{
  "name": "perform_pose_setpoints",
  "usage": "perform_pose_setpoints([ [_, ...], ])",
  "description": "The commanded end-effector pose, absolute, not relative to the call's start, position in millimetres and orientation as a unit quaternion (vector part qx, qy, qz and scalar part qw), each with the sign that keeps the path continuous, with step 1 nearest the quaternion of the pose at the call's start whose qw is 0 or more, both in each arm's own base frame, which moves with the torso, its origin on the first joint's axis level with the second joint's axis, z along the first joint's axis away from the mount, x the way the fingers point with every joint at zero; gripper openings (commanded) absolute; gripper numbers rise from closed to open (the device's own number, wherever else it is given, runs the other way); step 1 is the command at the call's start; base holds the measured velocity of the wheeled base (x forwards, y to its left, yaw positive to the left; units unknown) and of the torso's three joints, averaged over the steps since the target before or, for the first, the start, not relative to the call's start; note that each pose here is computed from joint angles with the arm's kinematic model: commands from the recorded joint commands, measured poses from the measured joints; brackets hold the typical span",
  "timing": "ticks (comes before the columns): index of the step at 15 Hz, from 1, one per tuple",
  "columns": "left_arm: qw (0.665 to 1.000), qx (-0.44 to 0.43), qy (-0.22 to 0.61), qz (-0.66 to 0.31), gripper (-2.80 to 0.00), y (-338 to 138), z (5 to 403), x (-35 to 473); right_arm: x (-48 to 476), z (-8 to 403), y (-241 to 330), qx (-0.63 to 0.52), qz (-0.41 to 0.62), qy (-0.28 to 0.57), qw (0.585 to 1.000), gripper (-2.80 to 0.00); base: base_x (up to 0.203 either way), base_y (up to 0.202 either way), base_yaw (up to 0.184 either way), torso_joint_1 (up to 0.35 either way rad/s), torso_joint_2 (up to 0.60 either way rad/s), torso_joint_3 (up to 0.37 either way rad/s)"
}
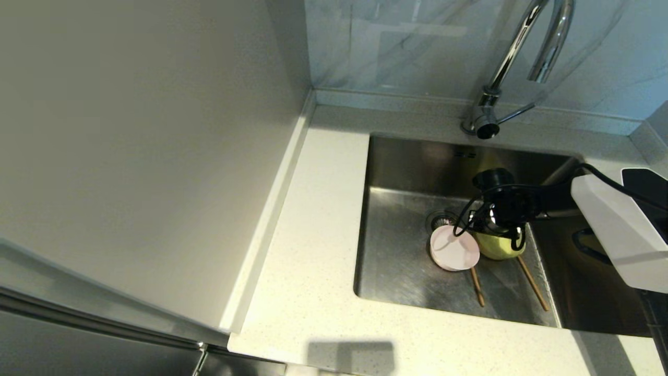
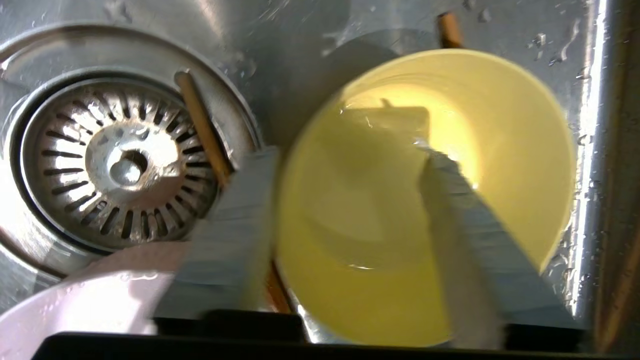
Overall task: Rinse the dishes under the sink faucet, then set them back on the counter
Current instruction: Put a bowl back to the table from the sink
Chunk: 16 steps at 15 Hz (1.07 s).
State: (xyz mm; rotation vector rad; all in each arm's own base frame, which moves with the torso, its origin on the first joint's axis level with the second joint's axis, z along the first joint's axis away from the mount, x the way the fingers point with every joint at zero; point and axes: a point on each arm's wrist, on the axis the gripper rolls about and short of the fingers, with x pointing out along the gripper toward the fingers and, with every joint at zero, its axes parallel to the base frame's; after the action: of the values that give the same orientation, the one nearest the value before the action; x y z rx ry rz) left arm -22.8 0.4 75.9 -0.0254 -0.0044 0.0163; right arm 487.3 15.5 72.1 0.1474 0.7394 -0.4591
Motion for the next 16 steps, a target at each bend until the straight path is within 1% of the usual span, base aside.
perform_pose_setpoints([
  [1,1.000,-0.013,-0.004,0.008,-2.80,0.4,75.9,-23.0,487.1,70.4,15.4,0.070,-0.221,0.361,0.903,-2.80,0.000,0.000,0.000,0.000,0.00,0.000],
  [5,1.000,-0.013,-0.004,0.008,-2.80,0.4,75.9,-23.0,483.6,66.7,11.8,0.070,-0.220,0.372,0.899,-2.80,0.000,0.000,0.000,0.000,0.00,0.000],
  [8,1.000,-0.013,-0.004,0.008,-2.80,0.4,75.9,-23.0,482.3,74.4,7.8,0.074,-0.223,0.365,0.901,-2.80,0.000,0.000,0.000,0.000,0.00,0.000],
  [11,1.000,-0.013,-0.004,0.008,-2.80,0.4,75.9,-23.0,473.3,103.3,1.6,0.081,-0.226,0.343,0.908,-2.80,0.000,0.000,0.000,0.000,0.00,0.000],
  [16,1.000,-0.013,-0.004,0.008,-2.80,0.4,75.9,-23.0,423.5,160.3,-3.0,0.078,-0.224,0.322,0.917,-2.80,0.000,0.000,0.000,0.000,0.00,0.000],
])
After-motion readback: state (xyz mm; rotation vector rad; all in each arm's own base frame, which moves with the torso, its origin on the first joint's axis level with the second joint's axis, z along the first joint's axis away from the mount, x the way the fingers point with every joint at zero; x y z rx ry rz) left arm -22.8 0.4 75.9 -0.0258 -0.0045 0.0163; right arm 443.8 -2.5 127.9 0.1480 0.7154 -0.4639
